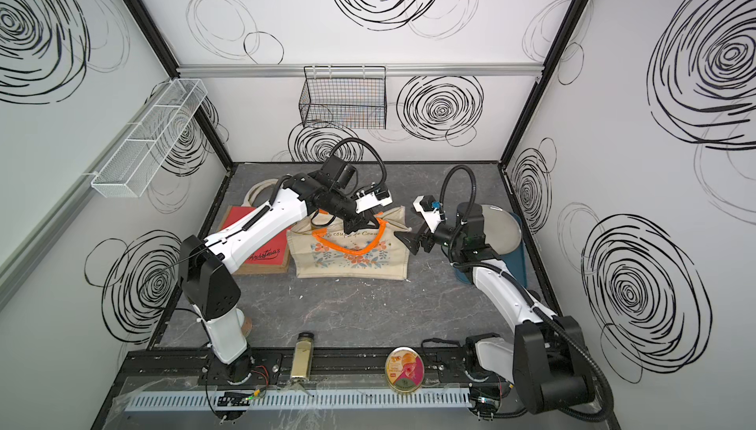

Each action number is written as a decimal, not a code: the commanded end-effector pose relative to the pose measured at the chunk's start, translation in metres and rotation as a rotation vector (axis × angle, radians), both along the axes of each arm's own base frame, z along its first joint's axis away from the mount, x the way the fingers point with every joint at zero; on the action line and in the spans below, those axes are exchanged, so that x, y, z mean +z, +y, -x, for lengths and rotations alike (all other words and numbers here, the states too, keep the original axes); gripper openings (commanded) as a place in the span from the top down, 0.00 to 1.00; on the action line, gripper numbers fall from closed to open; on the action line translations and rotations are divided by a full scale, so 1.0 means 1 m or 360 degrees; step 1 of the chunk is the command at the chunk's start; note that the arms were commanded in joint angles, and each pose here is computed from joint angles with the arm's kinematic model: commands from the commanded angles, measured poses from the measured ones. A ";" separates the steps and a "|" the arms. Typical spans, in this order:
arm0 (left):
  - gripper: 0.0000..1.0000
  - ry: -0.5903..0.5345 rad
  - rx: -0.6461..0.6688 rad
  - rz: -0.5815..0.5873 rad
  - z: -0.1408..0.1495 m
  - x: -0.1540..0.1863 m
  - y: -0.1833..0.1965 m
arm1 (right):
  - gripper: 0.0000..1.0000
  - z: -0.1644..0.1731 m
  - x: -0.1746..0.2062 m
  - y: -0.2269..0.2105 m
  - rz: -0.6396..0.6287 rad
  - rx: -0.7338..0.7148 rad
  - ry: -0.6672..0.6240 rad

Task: Put away the canvas bag
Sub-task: Press the canvas bag at the center of the board.

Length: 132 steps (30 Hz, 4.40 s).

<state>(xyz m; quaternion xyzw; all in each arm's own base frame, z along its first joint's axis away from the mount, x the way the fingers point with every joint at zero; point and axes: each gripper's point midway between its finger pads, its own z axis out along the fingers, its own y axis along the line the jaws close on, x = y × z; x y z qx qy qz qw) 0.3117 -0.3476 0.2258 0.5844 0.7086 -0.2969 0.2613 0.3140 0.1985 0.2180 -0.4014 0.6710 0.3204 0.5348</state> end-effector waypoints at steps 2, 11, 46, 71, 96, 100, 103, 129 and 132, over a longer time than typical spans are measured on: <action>1.00 -0.0031 -0.0063 0.0051 0.007 0.018 -0.009 | 0.04 -0.003 0.031 0.032 -0.0041 0.0153 -0.0233; 1.00 -0.0024 0.0119 0.0131 -0.011 0.029 0.005 | 0.97 0.016 0.011 0.040 -0.0121 0.0158 -0.0146; 1.00 0.0017 0.0176 0.0541 0.001 0.096 0.024 | 0.08 0.016 -0.002 0.032 -0.0352 -0.0171 -0.0017; 1.00 -0.0028 0.0367 0.0631 -0.021 0.115 0.048 | 0.74 0.012 -0.048 0.043 -0.0220 -0.0109 0.0252; 1.00 -0.0037 0.0466 0.0582 -0.031 0.109 0.056 | 0.00 -0.015 -0.044 -0.033 -0.0390 -0.0638 0.0654; 1.00 -0.0058 0.0465 0.0559 -0.028 0.110 0.057 | 0.00 -0.011 -0.030 -0.056 -0.0402 -0.0794 0.0525; 1.00 -0.0058 0.0456 0.0560 -0.026 0.110 0.056 | 0.00 -0.007 -0.020 -0.082 -0.0528 -0.0989 0.0461; 1.00 -0.0098 0.0438 0.0654 -0.017 0.123 0.058 | 0.03 0.077 -0.061 -0.018 -0.0445 -0.0454 0.0636; 1.00 -0.0077 0.0387 0.0655 -0.010 0.122 0.056 | 0.09 0.067 -0.059 -0.007 -0.0400 -0.0425 0.0591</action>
